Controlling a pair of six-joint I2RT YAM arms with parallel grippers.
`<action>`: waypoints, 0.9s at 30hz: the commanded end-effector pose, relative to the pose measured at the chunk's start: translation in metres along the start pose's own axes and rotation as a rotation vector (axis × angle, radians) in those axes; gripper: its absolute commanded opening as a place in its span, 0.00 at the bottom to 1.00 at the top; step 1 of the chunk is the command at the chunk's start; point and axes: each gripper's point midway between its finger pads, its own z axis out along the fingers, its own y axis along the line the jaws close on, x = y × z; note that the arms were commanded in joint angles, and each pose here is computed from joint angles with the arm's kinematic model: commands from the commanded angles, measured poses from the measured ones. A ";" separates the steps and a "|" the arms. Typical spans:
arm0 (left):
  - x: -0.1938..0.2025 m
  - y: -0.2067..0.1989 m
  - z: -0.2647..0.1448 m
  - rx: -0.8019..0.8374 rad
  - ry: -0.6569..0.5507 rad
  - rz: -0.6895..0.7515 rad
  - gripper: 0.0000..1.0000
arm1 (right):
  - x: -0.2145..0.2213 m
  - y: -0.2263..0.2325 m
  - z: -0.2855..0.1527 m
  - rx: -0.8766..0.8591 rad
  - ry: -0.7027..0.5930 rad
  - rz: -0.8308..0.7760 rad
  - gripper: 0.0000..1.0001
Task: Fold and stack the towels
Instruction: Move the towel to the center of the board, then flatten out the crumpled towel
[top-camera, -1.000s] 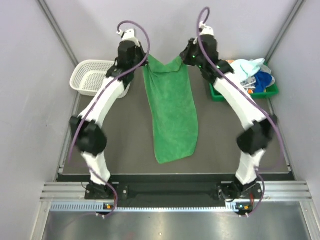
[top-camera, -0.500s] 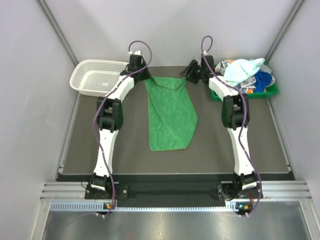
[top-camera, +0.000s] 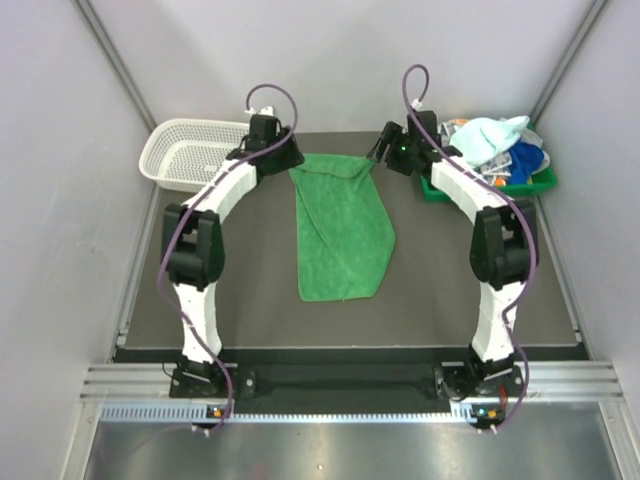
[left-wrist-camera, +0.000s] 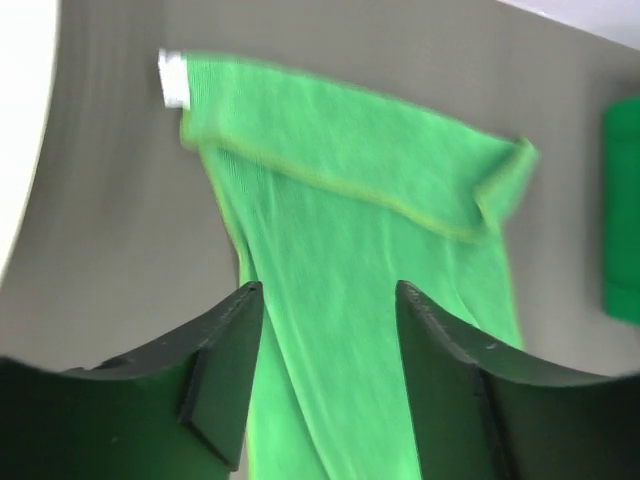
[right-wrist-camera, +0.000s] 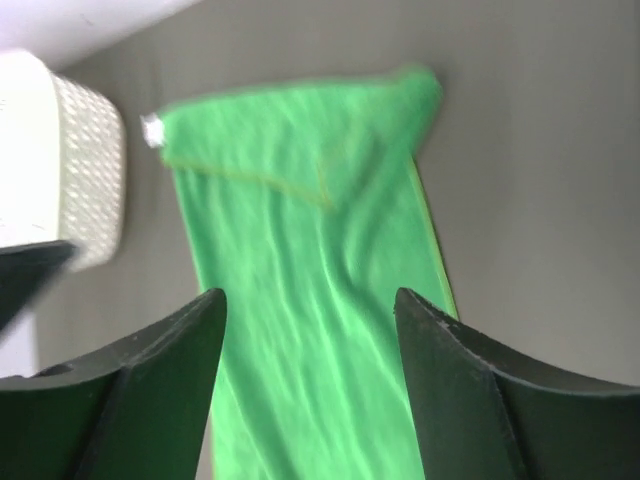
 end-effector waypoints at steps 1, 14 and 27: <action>0.014 -0.030 -0.060 -0.016 -0.037 -0.059 0.54 | 0.036 -0.023 -0.045 0.171 -0.004 -0.115 0.66; 0.245 0.038 -0.176 -0.103 0.255 -0.110 0.47 | 0.160 -0.076 -0.128 0.229 0.066 -0.164 0.55; 0.285 0.040 -0.183 -0.065 0.350 -0.125 0.48 | 0.211 -0.069 -0.132 0.240 0.083 -0.165 0.55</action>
